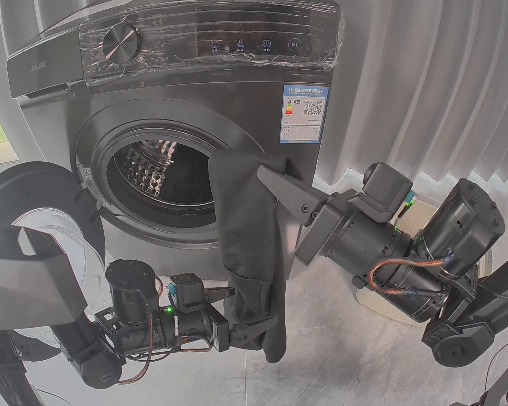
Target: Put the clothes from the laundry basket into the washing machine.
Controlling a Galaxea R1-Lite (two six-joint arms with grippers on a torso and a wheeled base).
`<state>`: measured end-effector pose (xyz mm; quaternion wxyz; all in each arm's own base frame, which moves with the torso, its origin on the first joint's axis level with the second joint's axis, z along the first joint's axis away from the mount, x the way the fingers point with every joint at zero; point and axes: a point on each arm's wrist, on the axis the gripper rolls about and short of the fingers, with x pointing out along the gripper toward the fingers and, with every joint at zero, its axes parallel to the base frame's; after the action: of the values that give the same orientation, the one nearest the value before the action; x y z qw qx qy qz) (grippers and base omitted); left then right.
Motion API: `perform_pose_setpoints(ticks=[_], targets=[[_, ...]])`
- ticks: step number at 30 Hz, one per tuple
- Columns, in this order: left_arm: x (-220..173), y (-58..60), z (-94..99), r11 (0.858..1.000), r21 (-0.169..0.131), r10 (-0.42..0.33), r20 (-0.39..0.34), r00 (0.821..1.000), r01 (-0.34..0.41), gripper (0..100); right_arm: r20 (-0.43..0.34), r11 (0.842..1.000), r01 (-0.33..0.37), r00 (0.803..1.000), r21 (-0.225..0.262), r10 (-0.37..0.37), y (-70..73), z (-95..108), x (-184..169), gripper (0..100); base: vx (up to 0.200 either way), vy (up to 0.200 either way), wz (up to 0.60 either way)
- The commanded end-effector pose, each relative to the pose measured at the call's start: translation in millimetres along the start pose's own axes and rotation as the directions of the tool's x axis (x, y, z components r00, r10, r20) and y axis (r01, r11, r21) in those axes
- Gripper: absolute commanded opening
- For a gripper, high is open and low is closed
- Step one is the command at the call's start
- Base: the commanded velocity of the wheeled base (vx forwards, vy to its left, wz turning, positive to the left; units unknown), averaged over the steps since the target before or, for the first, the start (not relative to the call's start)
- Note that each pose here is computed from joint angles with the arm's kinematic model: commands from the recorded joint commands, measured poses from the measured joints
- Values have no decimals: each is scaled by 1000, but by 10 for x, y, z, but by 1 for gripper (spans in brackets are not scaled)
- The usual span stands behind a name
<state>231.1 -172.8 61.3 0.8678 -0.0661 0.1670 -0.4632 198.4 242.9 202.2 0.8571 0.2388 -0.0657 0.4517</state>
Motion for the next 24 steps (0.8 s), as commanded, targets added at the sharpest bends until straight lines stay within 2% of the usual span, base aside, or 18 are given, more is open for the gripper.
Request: perform_pose_setpoints(ticks=[1,9,16,20,22,24], targets=[[5,-16,-4,1000,-5,-6,0,1000,6,0,4,1000,-3,1000,0,3,4,7,0,0,0,0,0],[15,-15,15,1000,2,-8,11,1000,8,0,4,1000,2,1000,-2,-2,-17,5,2,0,0,0,0],[-40,-64,66,999,29,-18,78,997,16,0,9,1000,20,1000,-8,-20,-74,29,-12,0,0,0,0],[-112,-120,88,999,38,-25,89,996,22,0,9,999,47,999,-19,-47,-155,43,-38,0,0,0,0],[-237,-209,146,998,44,-48,106,993,44,0,3,995,92,996,-46,-92,-298,51,-81,0,0,0,0],[-282,-229,157,998,38,-51,110,993,47,0,-2,993,107,994,-56,-107,-345,44,-106,0,0,0,0]])
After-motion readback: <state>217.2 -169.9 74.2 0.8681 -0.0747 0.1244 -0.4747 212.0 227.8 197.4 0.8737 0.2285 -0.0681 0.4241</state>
